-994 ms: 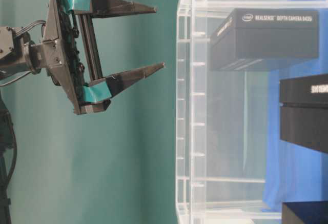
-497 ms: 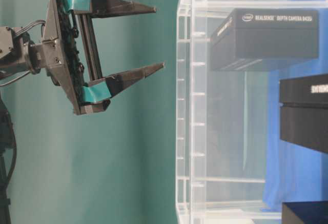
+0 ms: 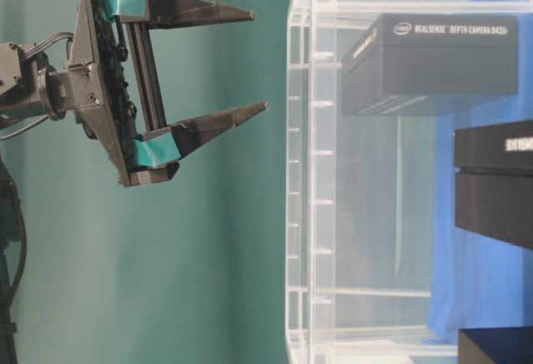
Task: Take the box out of the case with the left arm.
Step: 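Lower the left gripper and close it on the right box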
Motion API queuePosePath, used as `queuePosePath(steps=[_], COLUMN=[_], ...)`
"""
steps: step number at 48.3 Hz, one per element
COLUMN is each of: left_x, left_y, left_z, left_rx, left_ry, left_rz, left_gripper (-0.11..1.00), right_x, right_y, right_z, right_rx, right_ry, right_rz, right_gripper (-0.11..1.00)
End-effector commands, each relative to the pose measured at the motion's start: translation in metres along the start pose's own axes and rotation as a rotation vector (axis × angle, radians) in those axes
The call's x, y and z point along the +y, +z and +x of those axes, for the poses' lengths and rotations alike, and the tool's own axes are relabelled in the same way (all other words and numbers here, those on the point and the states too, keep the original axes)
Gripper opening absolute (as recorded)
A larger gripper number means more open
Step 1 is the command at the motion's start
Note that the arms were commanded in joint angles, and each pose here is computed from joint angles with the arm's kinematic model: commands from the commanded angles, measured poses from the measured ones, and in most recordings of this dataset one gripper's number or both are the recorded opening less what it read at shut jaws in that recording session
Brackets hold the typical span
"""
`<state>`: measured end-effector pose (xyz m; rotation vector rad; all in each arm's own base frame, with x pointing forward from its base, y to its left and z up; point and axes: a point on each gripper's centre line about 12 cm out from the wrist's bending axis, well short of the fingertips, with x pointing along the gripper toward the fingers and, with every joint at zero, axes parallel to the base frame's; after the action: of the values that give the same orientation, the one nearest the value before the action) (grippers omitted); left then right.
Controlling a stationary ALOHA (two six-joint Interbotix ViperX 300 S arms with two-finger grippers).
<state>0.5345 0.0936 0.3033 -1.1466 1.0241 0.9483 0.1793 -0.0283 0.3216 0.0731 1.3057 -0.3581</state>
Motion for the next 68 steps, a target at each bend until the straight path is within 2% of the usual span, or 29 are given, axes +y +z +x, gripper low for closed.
queuePosePath(steps=[1, 15, 37, 51, 61, 68], left_x=[-0.002, 0.0, 0.009, 0.013, 0.021, 0.023], left_y=[-0.001, -0.002, 0.001, 0.002, 0.001, 0.002], left_z=[-0.018, -0.015, 0.008, 0.023, 0.035, 0.041], left_rx=[-0.01, -0.006, -0.009, -0.028, -0.032, -0.042], left_ry=[-0.039, -0.026, 0.01, -0.033, -0.017, -0.044], left_rz=[0.001, -0.001, -0.007, -0.015, -0.042, -0.046], left_gripper=[0.92, 0.92, 0.92, 0.92, 0.92, 0.92], right_x=[-0.001, 0.0, -0.001, 0.0, 0.0, 0.0], right_y=[0.002, 0.002, 0.002, 0.002, 0.001, 0.001], right_z=[-0.003, -0.003, -0.003, -0.003, -0.003, -0.003], right_rx=[-0.013, -0.012, -0.013, -0.009, -0.009, -0.008], right_ry=[0.001, 0.002, 0.003, 0.005, 0.005, 0.005], right_rz=[0.005, 0.002, 0.008, 0.011, 0.012, 0.011], right_gripper=[0.02, 0.02, 0.02, 0.02, 0.02, 0.02])
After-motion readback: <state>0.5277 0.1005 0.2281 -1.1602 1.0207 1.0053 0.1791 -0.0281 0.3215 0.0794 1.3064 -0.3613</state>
